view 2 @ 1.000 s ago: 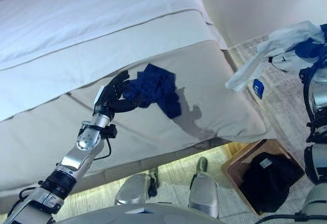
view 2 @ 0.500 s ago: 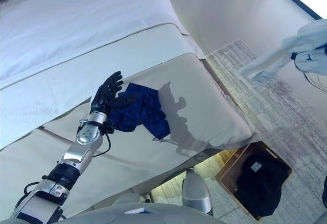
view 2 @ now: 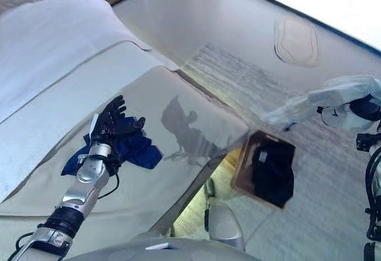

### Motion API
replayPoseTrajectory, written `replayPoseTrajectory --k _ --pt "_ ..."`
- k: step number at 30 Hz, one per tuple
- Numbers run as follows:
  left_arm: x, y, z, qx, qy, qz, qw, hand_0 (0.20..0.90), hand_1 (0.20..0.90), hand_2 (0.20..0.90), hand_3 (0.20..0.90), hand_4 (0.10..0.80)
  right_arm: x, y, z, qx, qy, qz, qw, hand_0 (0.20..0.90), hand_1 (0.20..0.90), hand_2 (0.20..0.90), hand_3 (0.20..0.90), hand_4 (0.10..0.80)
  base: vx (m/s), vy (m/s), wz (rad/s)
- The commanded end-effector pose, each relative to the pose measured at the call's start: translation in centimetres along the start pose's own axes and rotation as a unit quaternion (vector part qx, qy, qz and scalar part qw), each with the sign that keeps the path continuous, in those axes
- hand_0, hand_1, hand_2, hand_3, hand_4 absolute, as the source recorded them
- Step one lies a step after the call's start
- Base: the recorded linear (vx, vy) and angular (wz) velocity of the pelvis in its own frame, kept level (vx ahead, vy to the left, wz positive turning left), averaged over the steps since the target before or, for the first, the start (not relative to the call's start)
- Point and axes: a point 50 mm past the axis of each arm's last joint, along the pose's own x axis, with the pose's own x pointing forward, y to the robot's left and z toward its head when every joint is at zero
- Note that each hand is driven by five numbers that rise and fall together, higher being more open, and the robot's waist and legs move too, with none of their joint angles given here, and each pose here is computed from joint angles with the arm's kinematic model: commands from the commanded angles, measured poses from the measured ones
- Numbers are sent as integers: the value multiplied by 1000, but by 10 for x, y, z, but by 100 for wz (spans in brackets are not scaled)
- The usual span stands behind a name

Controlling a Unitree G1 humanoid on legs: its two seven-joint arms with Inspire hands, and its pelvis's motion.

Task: Pick up the clothes from the bed and place them into the basket

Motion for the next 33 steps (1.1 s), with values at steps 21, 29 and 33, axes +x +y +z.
replayPoseTrajectory --k 21,29,33 --pt "5 2 23 6 -78 15 997 900 900 900 900 800 1 -1 40 20 -115 -21 993 300 300 300 200 100 -14 -70 -4" --pt "7 -2 28 9 -84 4 996 900 900 900 900 800 -6 21 17 5 -71 25 997 300 300 300 200 100 -14 -54 -4" --pt "7 -8 27 15 -83 -10 996 900 900 900 900 800 -9 34 6 6 -44 35 998 300 300 300 200 100 -40 -75 -9"
